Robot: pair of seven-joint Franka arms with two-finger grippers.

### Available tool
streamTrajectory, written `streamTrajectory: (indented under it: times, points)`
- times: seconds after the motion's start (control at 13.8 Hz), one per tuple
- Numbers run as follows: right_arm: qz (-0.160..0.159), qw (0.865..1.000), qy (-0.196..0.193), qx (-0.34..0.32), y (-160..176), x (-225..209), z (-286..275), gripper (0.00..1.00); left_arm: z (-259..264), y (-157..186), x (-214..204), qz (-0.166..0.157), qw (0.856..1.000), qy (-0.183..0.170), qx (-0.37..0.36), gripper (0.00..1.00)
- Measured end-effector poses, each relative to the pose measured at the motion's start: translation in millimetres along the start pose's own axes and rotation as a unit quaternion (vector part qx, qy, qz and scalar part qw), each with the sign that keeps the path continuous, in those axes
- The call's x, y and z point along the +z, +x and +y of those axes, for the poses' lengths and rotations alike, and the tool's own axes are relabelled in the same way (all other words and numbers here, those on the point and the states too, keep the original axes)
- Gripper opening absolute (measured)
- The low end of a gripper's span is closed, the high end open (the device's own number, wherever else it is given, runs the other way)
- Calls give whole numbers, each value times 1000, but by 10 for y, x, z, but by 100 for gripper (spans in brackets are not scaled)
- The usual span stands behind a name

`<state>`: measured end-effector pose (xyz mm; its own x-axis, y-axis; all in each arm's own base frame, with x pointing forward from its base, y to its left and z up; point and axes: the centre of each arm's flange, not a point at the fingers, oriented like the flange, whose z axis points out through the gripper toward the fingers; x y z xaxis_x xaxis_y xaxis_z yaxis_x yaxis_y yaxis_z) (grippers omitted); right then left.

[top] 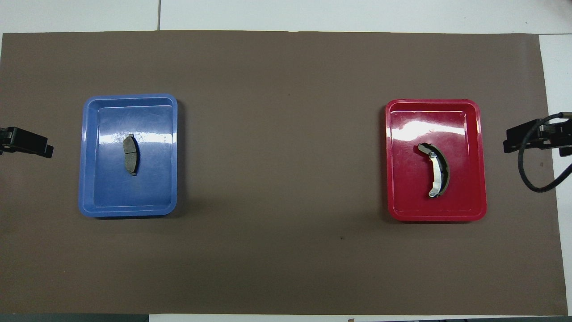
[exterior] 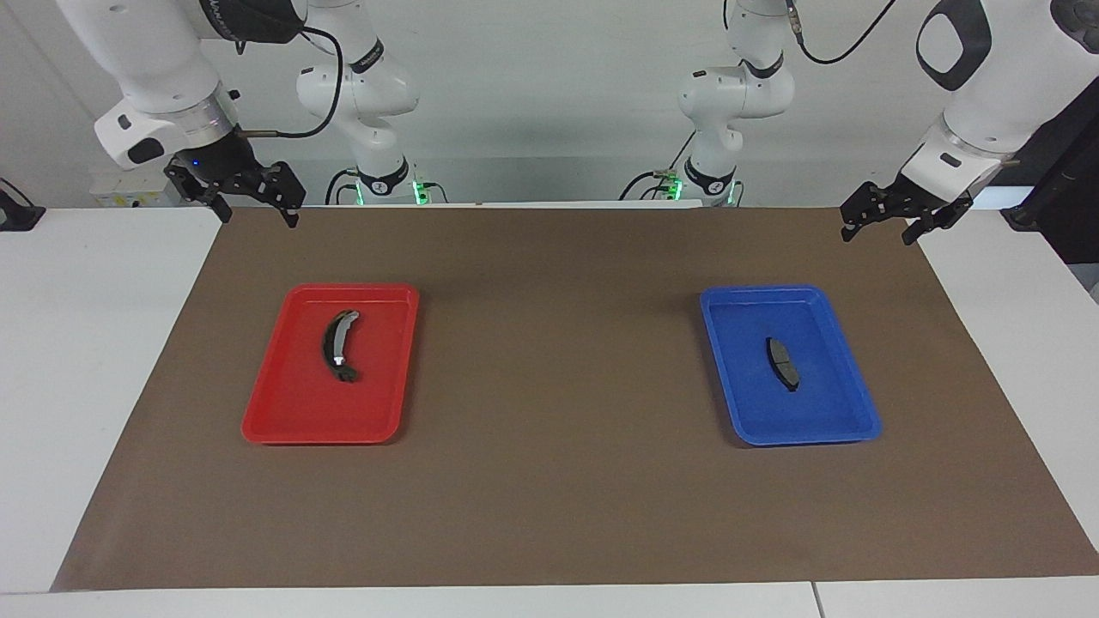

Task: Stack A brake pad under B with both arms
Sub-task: 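Grasp the flat pad with the left gripper while the right gripper reaches the curved pad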

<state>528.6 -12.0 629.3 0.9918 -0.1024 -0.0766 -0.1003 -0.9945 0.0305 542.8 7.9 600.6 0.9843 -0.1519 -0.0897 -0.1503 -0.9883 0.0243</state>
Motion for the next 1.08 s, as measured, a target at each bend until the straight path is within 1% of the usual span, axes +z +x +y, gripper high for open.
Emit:
streamTrajectory:
  times: [0.51,0.58,0.72,0.87,1.08]
  points:
    - [0,1000,0,0,0,0,0,100,-1,4,-3,2,1000,0,0,100]
    - [0,1000,0,0,0,0,0,100,-3,17,-11,8,1000,1,0,100]
    - [0,1000,0,0,0,0,3,100,-9,76,12,32,999,5,0,100]
    - [0,1000,0,0,0,0,3,100,28,115,170,47,999,7,4,100]
    - [0,1000,0,0,0,0,3,100,170,150,547,61,998,9,17,100]
